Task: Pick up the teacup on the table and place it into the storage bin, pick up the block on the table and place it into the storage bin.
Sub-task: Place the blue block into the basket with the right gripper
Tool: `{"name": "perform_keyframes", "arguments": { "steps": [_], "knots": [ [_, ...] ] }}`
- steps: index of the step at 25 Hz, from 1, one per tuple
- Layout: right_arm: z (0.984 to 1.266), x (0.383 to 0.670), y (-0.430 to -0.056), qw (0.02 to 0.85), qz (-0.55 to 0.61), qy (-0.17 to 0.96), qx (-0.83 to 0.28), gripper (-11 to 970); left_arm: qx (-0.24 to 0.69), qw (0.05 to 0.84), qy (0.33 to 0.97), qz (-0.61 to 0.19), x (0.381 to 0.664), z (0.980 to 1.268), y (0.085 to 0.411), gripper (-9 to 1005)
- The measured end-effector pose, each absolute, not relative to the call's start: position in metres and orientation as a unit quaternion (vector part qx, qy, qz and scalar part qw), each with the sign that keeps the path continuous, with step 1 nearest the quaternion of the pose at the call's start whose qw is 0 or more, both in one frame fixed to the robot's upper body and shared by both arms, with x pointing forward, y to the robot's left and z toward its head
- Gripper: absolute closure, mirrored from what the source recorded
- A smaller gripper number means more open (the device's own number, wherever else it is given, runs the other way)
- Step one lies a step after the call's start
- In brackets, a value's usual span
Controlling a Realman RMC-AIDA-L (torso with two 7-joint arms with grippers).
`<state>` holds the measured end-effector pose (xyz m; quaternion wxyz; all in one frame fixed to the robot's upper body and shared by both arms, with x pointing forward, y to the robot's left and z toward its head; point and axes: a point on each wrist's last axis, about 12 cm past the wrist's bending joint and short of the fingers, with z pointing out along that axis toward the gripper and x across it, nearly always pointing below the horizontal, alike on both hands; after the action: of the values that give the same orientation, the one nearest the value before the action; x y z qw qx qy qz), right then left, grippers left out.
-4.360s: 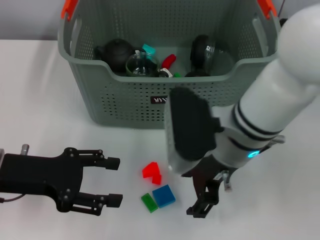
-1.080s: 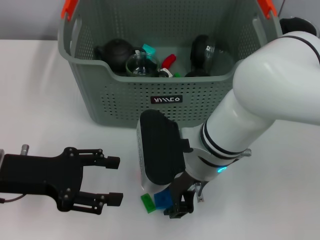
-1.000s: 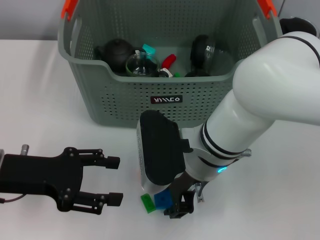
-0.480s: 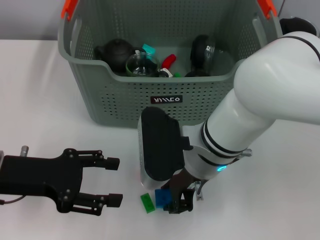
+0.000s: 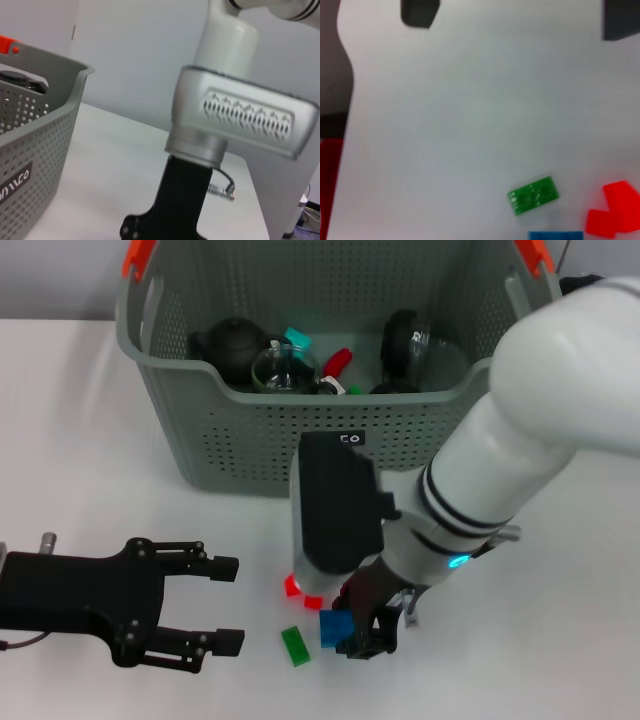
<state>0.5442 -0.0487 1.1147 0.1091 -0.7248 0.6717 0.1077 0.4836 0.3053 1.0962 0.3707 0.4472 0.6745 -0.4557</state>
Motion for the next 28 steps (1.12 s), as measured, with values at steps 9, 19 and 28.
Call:
{"name": "perform_keyframes", "arguments": {
  "steps": [9,19,28],
  "knots": [
    [1.186,0.565,-0.067,0.180,0.164,0.682,-0.690,527,0.450,0.372,0.674,-0.454,0.485,1.097,0.305,186],
    [1.256,0.605,-0.098,0.375,0.183,0.702,-0.577,526,0.453,0.374,0.672,-0.452,0.486,1.098,0.304,186],
    [1.248,0.647,-0.109,0.466,0.142,0.729,-0.482,526,0.453,0.381,0.668,-0.451,0.488,1.099,0.304,186]
  ]
}}
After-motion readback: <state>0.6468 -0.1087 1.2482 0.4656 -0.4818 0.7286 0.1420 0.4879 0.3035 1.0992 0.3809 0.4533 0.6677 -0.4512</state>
